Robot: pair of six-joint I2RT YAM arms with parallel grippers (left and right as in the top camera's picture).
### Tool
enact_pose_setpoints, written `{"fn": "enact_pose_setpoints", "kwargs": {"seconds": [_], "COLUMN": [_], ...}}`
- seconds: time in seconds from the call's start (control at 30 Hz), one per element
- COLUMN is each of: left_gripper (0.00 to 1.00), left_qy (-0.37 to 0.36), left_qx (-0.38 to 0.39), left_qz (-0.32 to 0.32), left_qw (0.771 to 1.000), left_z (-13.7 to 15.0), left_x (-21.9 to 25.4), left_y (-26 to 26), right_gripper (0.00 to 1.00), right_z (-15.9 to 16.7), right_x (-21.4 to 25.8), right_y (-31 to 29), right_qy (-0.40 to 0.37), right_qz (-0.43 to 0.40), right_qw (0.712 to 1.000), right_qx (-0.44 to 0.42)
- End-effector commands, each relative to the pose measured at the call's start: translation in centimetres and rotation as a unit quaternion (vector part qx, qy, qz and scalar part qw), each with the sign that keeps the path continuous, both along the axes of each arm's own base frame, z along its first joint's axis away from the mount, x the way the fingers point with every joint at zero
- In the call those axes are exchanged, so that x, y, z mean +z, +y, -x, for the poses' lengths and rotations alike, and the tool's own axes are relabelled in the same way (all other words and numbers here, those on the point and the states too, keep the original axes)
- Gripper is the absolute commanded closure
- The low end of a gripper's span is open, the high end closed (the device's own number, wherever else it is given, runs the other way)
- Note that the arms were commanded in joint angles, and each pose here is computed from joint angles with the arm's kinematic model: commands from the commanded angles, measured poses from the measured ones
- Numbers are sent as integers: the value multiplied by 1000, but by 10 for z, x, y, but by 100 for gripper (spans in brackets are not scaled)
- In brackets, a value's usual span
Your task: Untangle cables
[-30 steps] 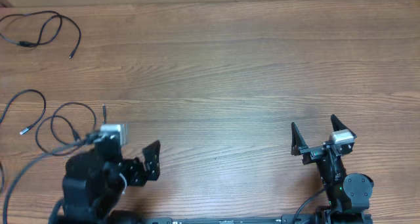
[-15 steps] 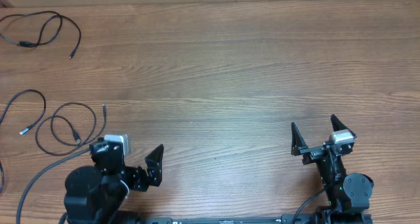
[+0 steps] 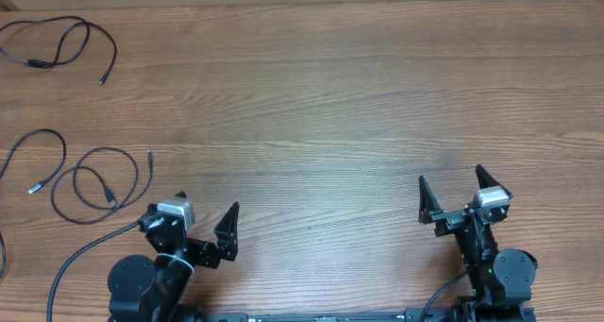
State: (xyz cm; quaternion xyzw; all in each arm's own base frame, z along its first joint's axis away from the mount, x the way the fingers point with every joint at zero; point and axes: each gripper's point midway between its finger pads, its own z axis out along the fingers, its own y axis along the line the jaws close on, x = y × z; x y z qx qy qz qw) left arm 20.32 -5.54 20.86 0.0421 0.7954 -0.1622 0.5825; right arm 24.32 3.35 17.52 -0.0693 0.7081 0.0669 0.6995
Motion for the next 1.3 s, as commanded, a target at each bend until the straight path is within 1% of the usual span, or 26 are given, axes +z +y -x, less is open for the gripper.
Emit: {"fn": "enact_pose_setpoints", "kwargs": {"seconds": [0.0, 0.13, 0.4, 0.6, 0.8, 0.97, 1.03, 1.17, 1.27], "left_gripper": [0, 0, 1, 0, 0, 0, 0, 0, 0], "left_qy": [-50, -85, -120, -176, -213, -207, -179, -117, -116], "left_qx": [-33, -31, -28, -25, -21, 22, 40, 45, 61], "left_qz": [-37, -36, -36, -34, -24, -29, -33, -40, -39], "left_qw": [998, 995, 992, 983, 977, 978, 982, 991, 991], "left_z": [-1, -4, -14, -26, -31, -36, -39, -39, -40], "left_x": [0, 1, -1, 0, -5, -6, -20, -50, -50], "left_y": [-7, -7, -7, -8, -7, 7, 13, 16, 21], "right_gripper": [0, 0, 0, 0, 0, 0, 0, 0, 0], "right_z": [0, 0, 0, 0, 0, 0, 0, 0, 0], "right_x": [-2, -2, -2, -2, -2, -2, -2, -2, -2], "right_y": [0, 0, 0, 0, 0, 0, 0, 0, 0], "right_qy": [-1, -1, -1, -1, -1, -1, -1, -1, -1], "right_qz": [1, 1, 1, 1, 1, 1, 1, 1, 1], "right_qw": [1000, 1000, 1000, 1000, 1000, 1000, 1000, 1000, 1000], "right_qx": [-1, -1, -1, -1, -1, -1, -1, -1, -1]}}
